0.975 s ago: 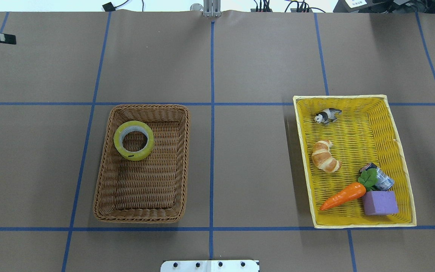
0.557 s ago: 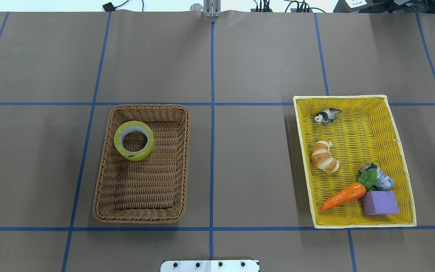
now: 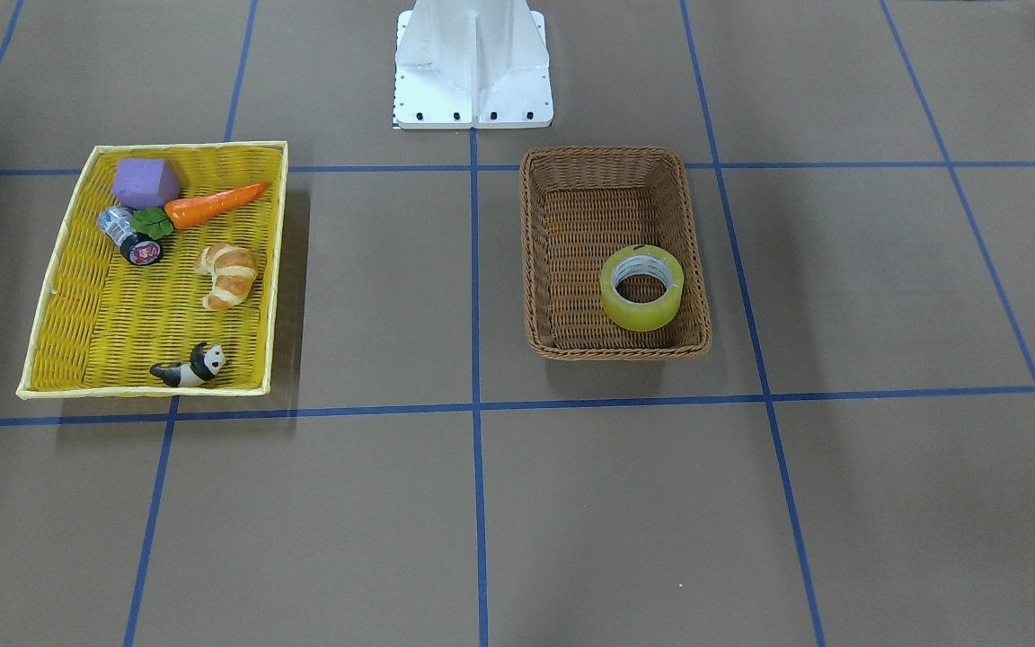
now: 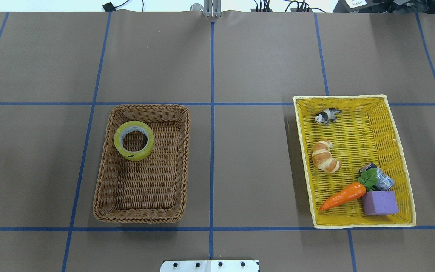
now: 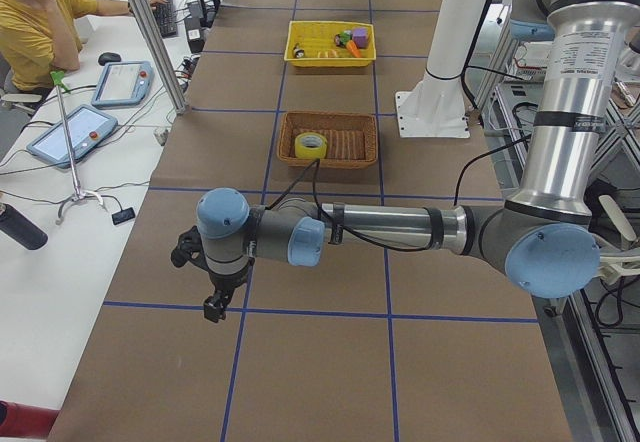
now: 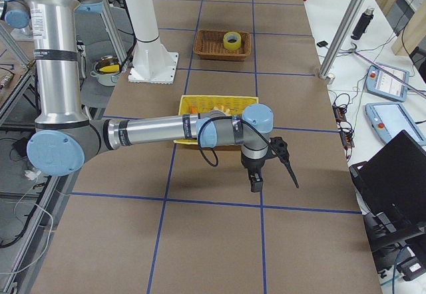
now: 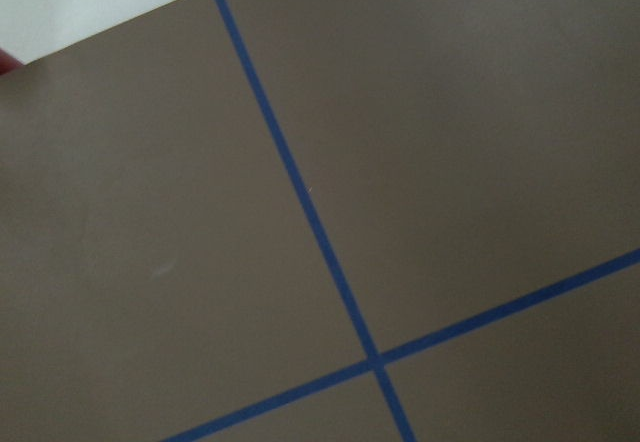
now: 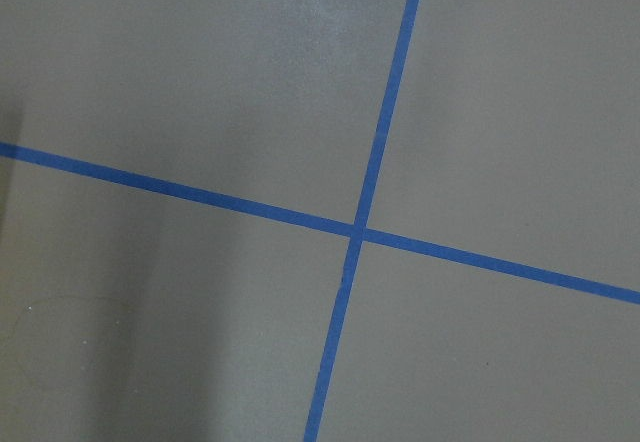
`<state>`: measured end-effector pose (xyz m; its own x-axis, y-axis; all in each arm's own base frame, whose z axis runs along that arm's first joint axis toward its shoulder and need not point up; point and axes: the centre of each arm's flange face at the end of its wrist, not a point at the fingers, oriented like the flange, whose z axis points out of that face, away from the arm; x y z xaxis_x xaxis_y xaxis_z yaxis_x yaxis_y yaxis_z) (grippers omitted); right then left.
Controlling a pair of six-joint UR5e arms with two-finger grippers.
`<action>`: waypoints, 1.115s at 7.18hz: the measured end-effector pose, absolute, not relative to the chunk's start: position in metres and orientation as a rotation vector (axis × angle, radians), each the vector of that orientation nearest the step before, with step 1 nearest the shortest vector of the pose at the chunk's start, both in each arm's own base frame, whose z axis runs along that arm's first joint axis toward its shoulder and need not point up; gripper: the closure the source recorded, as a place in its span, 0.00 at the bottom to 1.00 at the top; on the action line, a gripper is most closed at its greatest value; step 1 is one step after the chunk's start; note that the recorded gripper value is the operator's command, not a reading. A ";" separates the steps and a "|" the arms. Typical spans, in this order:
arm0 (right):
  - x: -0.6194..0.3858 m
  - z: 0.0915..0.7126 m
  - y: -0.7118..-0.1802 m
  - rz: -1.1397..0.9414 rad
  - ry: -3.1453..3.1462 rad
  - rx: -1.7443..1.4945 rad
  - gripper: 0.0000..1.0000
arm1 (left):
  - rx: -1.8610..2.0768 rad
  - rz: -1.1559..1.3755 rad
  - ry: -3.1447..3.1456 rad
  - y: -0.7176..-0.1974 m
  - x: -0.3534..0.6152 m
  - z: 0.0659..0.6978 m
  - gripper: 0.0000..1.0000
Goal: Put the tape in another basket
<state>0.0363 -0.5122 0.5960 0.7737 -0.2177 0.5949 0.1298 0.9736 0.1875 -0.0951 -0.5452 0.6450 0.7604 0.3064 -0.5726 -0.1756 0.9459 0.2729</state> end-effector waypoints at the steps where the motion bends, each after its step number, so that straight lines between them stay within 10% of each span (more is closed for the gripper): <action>1: 0.036 0.600 -0.512 -0.186 -0.660 0.131 0.00 | 0.162 0.254 0.638 -0.536 -0.099 0.656 0.01; 8: 0.036 0.615 -0.511 -0.173 -0.660 0.102 0.00 | 0.081 0.067 0.705 -0.527 -0.092 0.665 0.01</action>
<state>0.0362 -0.5113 0.6147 0.7766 -0.1919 0.6001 0.1274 0.9806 0.1487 -0.0924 -0.5273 0.6652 0.7594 0.0889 -0.6445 -0.0341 0.9947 0.0970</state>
